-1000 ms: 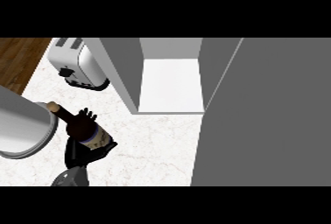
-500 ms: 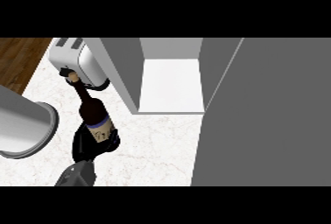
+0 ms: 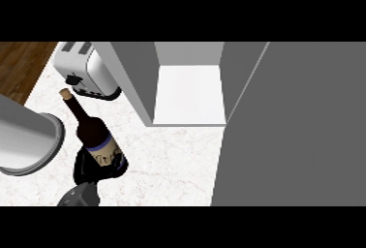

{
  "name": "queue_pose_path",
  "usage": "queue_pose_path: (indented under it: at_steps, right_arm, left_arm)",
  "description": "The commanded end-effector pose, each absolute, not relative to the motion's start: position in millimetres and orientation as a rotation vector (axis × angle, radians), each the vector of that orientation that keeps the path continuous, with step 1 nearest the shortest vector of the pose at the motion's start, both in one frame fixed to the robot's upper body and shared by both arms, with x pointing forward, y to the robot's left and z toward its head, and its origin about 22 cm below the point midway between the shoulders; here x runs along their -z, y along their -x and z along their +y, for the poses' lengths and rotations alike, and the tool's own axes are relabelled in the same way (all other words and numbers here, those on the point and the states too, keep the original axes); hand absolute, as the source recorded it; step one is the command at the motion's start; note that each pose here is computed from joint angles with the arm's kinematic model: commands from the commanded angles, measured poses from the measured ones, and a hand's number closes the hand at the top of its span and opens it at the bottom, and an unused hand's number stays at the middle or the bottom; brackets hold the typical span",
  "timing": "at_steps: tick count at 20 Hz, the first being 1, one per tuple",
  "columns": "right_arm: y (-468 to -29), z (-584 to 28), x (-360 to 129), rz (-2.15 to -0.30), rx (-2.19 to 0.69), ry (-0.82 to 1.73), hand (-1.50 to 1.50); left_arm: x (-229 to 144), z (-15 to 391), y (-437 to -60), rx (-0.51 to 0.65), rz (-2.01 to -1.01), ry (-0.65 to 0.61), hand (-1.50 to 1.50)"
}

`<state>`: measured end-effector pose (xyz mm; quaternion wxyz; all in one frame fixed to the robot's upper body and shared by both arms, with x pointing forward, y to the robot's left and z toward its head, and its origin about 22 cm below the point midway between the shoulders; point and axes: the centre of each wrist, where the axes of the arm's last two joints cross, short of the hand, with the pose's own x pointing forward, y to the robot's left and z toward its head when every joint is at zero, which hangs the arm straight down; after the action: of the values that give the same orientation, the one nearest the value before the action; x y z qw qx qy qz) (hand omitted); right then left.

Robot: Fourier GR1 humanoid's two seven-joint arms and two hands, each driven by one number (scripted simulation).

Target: Pick up the wine, place it into the cabinet and close the cabinet

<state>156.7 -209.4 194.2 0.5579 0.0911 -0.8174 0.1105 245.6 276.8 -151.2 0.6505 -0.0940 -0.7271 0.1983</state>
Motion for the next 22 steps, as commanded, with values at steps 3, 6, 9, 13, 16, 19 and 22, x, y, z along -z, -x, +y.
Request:
queue_pose_path:
  at_steps: [3,6,9,13,16,19,22]
  right_arm:
    - [-146,-193,-202,-1.959,-0.256,-0.265,-1.5]
    - [-147,-210,-205,-1.945,-0.247,-0.261,-1.5]
    - [-146,-201,-207,-1.935,-0.266,-0.259,-1.5]
    - [-145,-206,-200,-1.94,-0.254,-0.238,-1.5]
    - [-144,-207,-200,-1.956,-0.237,-0.248,-1.5]
    - [-141,-213,-206,-1.941,-0.249,-0.231,-1.5]
    - [-140,-219,-214,-1.949,-0.263,-0.254,-1.5]
  left_arm:
    - [165,288,-224,-0.521,-1.679,0.259,1.5]
    - [133,283,-271,-0.499,-1.685,0.302,1.5]
    - [142,263,-254,-0.466,-1.654,0.36,1.5]
    - [117,247,-246,-0.392,-1.672,0.395,1.5]
    - [109,229,-249,-0.335,-1.686,0.417,1.5]
    - [88,218,-236,-0.312,-1.685,0.451,1.5]
    - [65,190,-254,-0.333,-1.656,0.458,1.5]
